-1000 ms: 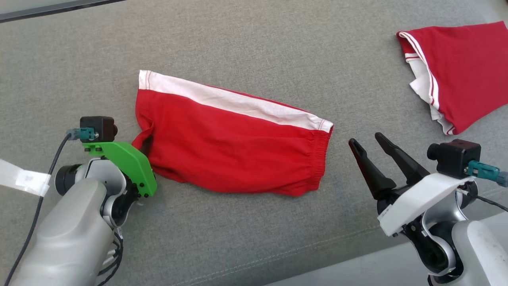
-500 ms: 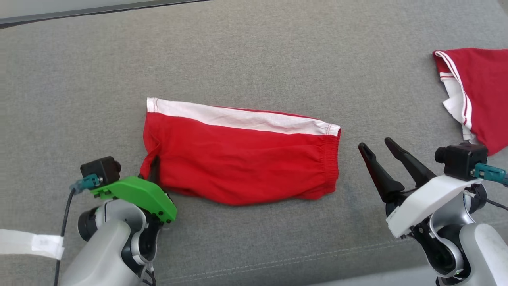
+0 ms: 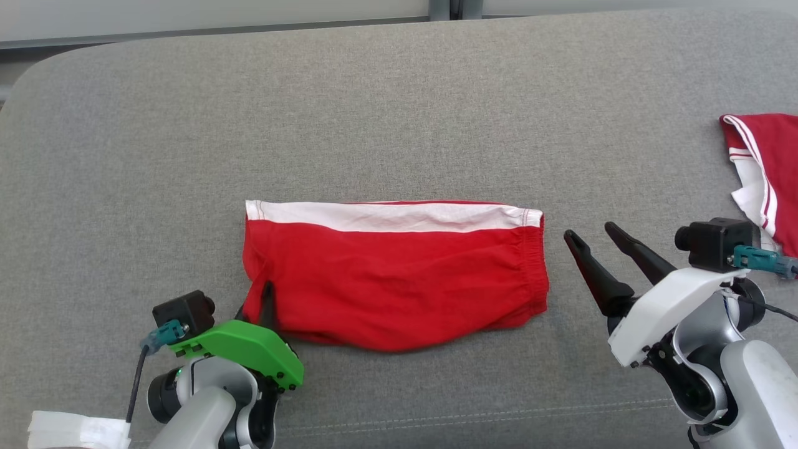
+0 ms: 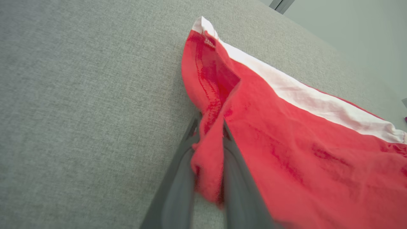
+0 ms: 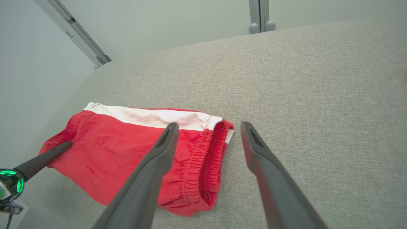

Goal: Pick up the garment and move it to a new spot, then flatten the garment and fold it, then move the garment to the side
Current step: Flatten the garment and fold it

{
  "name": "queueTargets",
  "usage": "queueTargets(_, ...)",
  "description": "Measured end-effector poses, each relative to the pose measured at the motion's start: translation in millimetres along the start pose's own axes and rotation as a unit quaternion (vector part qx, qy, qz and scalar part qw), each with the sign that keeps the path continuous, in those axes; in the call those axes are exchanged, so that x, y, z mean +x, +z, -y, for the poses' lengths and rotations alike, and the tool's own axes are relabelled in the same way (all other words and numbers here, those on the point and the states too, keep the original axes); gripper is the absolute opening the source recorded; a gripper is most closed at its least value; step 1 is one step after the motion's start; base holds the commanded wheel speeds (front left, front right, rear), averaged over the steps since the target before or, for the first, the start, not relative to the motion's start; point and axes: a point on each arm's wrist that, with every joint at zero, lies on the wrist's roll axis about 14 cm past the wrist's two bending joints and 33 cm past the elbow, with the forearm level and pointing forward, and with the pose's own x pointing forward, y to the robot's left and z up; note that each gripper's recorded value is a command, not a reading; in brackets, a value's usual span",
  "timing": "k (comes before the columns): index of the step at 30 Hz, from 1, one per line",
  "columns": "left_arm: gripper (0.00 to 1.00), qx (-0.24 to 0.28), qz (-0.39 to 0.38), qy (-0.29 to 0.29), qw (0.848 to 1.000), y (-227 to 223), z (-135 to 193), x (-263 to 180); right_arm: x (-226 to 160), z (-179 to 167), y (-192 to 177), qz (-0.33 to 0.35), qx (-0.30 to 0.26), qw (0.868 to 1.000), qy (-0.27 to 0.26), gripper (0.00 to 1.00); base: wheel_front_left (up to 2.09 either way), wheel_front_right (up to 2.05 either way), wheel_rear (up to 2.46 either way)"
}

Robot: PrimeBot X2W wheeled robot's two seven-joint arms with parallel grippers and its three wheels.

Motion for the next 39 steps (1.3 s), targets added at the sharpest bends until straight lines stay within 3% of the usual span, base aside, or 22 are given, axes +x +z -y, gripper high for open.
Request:
queueTargets(7,1.00,0.078,0.073,0.006,0.994,37,-10,-5,-5,15,-2,-0.002,-0.002,0.999,-0.033,1.00,0.00,0.00,0.00)
queueTargets(12,1.00,0.103,0.127,0.004,0.987,68,-12,-18,-10,19,-16,-0.025,0.009,0.999,-0.047,1.00,0.00,0.00,0.00)
queueTargets(22,1.00,0.091,0.173,0.019,0.980,82,-20,-56,15,-4,-32,-0.053,0.048,0.997,-0.024,1.00,0.00,0.00,0.00)
queueTargets(31,1.00,0.070,0.183,0.046,0.979,79,-35,-79,35,3,-72,-0.121,0.051,0.991,-0.037,1.00,0.00,0.00,0.00)
queueTargets(39,1.00,0.061,0.188,0.068,0.978,77,-48,-91,47,8,-95,-0.153,0.097,0.982,-0.048,1.00,0.00,0.00,0.00)
